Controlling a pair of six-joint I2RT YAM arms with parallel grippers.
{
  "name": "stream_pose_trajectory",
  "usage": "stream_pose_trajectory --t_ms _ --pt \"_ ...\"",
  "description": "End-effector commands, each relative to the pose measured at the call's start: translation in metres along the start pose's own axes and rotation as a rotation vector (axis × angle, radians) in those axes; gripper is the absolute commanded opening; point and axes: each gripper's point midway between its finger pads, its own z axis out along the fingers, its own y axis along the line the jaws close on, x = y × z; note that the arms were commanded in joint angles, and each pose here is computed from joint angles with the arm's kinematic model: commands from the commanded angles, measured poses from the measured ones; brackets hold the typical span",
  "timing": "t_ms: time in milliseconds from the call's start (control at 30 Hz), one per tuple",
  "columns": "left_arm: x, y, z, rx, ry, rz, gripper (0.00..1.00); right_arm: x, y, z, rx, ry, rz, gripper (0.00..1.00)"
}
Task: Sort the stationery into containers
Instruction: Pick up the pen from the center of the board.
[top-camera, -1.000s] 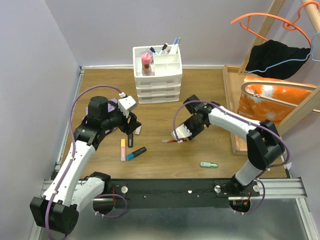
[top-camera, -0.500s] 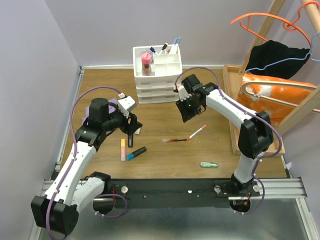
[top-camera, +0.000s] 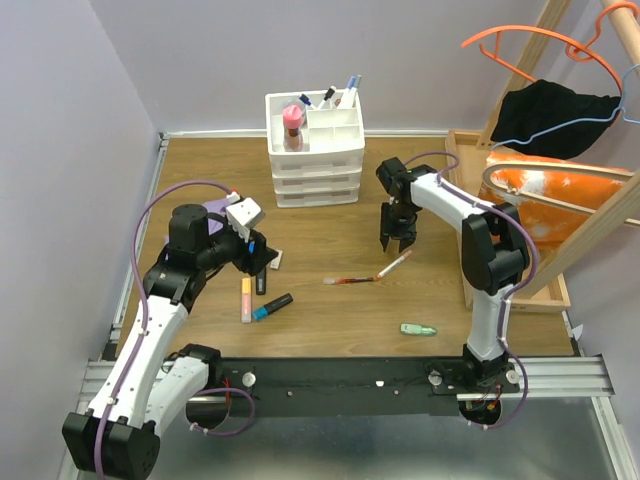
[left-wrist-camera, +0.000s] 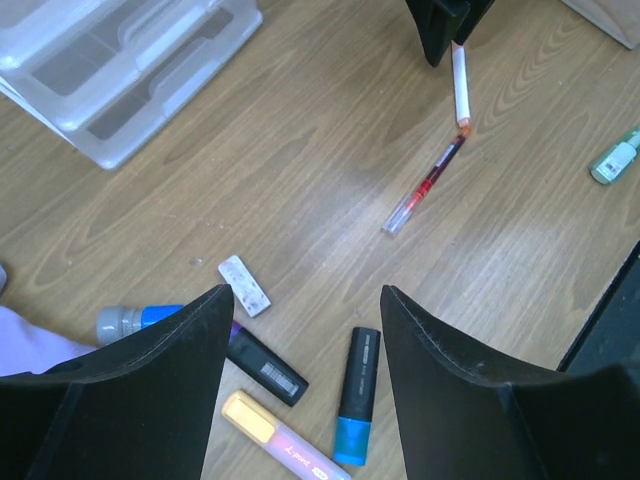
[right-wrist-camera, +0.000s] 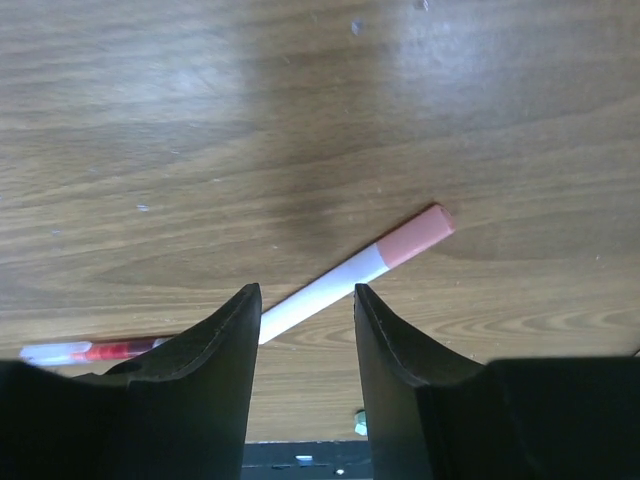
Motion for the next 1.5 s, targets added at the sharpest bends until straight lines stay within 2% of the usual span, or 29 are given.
stream_pose_trajectory --t_ms 0,267,600,700,733,833,900,967,1100,1233,1367,1433,1467 --pt "0.011 -0.006 -0.003 0.023 0.025 -0.031 0.7 0.029 -0.025 0.012 0.118 0.07 0.075 0.5" --pt "0.014 -0.001 0.006 0.022 0.022 -0.052 0.7 0.017 -0.042 0.016 0.134 0.068 0.132 0.5" --pt "0.011 0.006 0.014 0.023 0.034 -0.061 0.69 0.002 -0.043 0.052 0.091 0.122 0.153 0.5" --pt "0.01 0.007 0.015 0.021 0.033 -0.061 0.7 -0.007 -0.035 0.06 0.053 0.118 0.126 0.4" --pt "0.011 0.007 0.015 0.022 0.035 -0.063 0.7 -0.008 -0.029 0.06 0.02 0.127 0.114 0.28" --pt "0.01 0.008 0.016 0.02 0.035 -0.062 0.7 -0.014 -0.02 0.06 -0.017 0.123 0.093 0.09" --pt "0.008 0.008 0.015 0.018 0.031 -0.058 0.7 -0.017 -0.016 0.051 -0.025 0.103 0.082 0.03" --pt "0.007 0.009 0.014 0.015 0.033 -0.05 0.7 -0.017 -0.013 0.041 -0.042 0.087 0.063 0.01" --pt "0.001 0.012 0.011 0.002 0.032 -0.018 0.69 -0.024 0.022 -0.013 -0.2 -0.005 -0.025 0.01" --pt "-0.01 0.016 0.007 -0.016 0.023 0.019 0.7 -0.045 0.066 -0.093 -0.404 -0.176 -0.185 0.01" --pt "-0.023 0.023 0.005 -0.031 0.002 0.037 0.7 -0.074 0.105 -0.197 -0.602 -0.481 -0.371 0.01" --pt "-0.023 0.022 0.007 -0.018 0.007 0.04 0.7 -0.081 0.115 -0.23 -0.666 -0.601 -0.448 0.01" --pt "-0.022 0.022 0.008 -0.012 0.012 0.04 0.7 -0.091 0.121 -0.265 -0.716 -0.743 -0.486 0.01"
